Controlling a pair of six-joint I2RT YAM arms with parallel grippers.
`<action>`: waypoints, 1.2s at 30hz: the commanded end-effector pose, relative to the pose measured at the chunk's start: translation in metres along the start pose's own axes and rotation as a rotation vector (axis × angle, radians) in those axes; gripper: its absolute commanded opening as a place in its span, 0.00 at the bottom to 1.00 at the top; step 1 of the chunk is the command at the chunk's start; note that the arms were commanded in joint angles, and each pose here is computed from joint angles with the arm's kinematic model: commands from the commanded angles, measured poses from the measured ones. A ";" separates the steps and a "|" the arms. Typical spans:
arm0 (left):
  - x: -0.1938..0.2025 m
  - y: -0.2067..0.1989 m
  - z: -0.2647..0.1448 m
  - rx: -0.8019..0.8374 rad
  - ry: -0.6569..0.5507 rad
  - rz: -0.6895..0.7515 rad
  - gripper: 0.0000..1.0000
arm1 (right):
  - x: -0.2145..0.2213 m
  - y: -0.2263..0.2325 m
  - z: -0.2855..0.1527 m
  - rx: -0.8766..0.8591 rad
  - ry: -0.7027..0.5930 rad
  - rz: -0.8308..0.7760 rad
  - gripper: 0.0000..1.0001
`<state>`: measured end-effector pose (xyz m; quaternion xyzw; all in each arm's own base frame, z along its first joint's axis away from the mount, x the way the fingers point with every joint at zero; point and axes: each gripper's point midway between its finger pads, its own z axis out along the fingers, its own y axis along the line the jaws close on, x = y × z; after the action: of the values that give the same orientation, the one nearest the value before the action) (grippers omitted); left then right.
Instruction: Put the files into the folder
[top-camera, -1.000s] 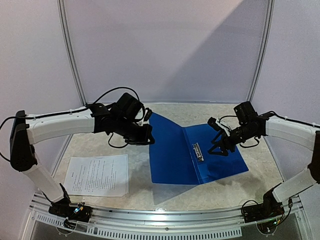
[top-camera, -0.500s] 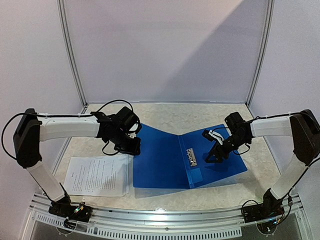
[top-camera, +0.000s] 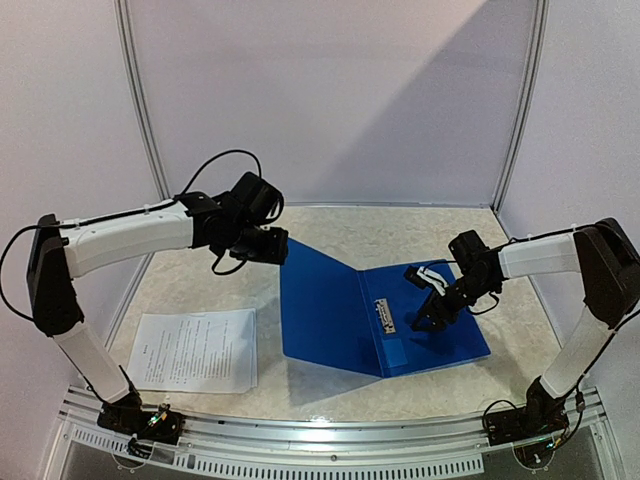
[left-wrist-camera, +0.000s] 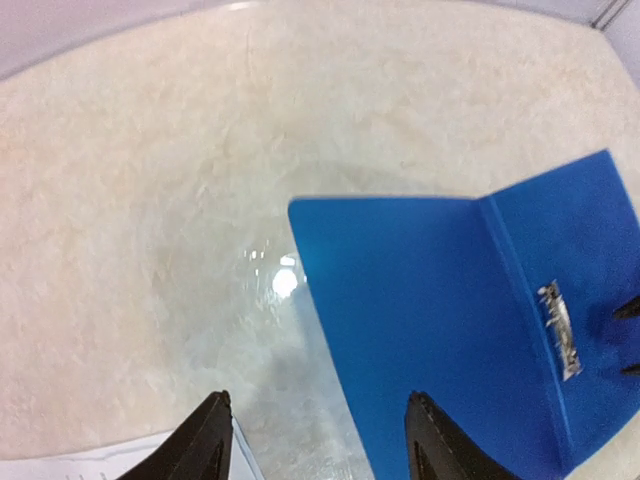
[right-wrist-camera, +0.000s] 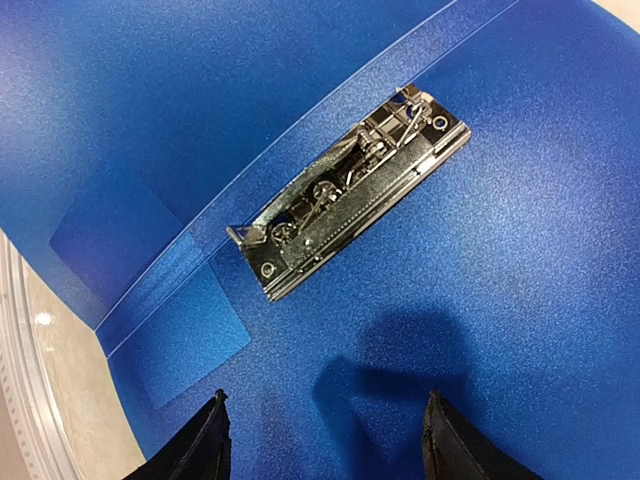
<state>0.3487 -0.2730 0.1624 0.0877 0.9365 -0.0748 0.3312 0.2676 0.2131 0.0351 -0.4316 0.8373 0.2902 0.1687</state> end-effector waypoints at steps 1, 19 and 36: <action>-0.054 -0.023 -0.020 0.017 -0.156 0.010 0.60 | 0.004 0.003 0.006 -0.021 0.003 0.014 0.65; -0.031 -0.178 0.012 0.546 -0.165 0.072 0.41 | 0.001 0.012 -0.003 -0.022 -0.006 -0.059 0.66; 0.018 -0.232 0.143 0.584 0.013 0.001 0.35 | 0.003 0.024 -0.009 -0.019 -0.007 -0.211 0.61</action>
<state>0.3723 -0.5122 0.0723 0.1878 0.8782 -0.3202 0.3018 0.2491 0.2141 0.0388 -0.4747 0.8091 0.2985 0.1759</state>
